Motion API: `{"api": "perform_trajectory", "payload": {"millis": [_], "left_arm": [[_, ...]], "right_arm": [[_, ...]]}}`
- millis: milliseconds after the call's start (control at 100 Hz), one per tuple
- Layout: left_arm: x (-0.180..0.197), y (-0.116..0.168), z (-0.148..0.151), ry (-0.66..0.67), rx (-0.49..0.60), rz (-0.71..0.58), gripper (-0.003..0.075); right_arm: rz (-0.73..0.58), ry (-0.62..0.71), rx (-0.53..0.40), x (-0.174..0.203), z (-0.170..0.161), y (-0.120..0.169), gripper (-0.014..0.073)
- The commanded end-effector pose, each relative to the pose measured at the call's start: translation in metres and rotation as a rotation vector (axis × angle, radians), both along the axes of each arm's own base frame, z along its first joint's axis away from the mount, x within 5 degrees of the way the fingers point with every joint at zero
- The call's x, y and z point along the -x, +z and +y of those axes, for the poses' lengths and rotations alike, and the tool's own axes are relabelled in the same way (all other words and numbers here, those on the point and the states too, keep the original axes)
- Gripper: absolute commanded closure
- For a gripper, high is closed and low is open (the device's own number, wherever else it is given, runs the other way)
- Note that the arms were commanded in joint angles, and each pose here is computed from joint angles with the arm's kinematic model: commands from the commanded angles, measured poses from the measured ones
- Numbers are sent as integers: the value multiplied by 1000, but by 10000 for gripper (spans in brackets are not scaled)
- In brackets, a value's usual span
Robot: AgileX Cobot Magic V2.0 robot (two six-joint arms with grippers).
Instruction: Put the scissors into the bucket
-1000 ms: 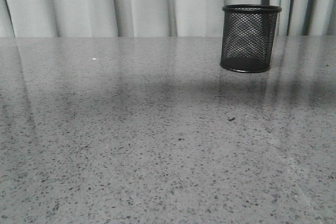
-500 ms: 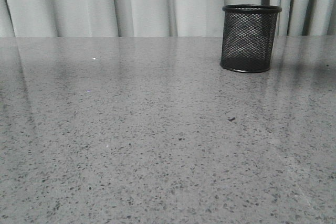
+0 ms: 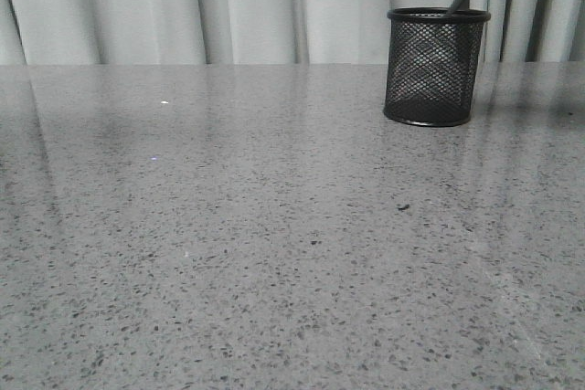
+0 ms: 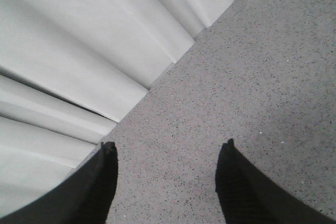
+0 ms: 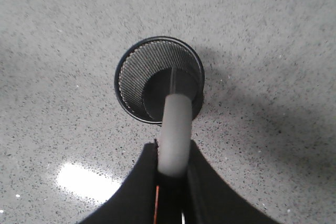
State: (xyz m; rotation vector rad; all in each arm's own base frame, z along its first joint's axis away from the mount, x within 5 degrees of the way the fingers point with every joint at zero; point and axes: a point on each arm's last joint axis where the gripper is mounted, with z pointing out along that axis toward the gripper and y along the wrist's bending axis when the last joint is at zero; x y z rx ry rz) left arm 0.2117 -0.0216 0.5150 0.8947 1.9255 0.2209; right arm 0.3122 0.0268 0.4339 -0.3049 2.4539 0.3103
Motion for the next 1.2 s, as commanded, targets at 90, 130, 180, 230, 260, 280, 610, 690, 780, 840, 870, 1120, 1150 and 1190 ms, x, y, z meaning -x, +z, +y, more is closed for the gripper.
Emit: {"api": "perform_trajectory", "payload": {"millis": [90,130,180,230,260,280,610,690,780,840,870,1120,1150,1190], "left_arm": [[9,17,-1,3,44,-101,335],[9,17,-1,3,44,-101,335],[9,17,-1,3,44,-103,335],[9,17,-1,4,45,-107,335],[9,17,-1,4,45,-109,335],[9,17,-1,4,45,-109,335],[7,16,-1,4,45,-103,335],[7,16,-1,4,45,-103,335],[7,16,-1,4,45,-103,335],[7,16,-1,4,45,-103,337],[7,16,-1,4,45,-103,345],[7,16,-1,29,90,-92,624],[7,16,-1,32,95,-90,665],[7,16,-1,39,107,-87,727]], "right_arm": [[-15,-5,-15,-8,-1,2,643],[-3,-2,-18,-11,0,-1,643],[12,1,-24,-15,1,-5,644],[20,5,-30,-18,3,-8,644],[25,7,-30,-20,3,-10,644],[28,7,-32,-21,3,-11,644],[56,29,-67,-30,7,-21,391],[32,25,-58,-29,6,-17,299],[-8,20,-36,-26,4,-6,287],[-47,18,-29,-21,4,6,287],[-72,17,-23,-19,3,13,287],[-301,0,-26,13,2,68,301],[-324,-3,-30,18,2,73,327],[-353,-3,-40,24,3,79,367]]}}
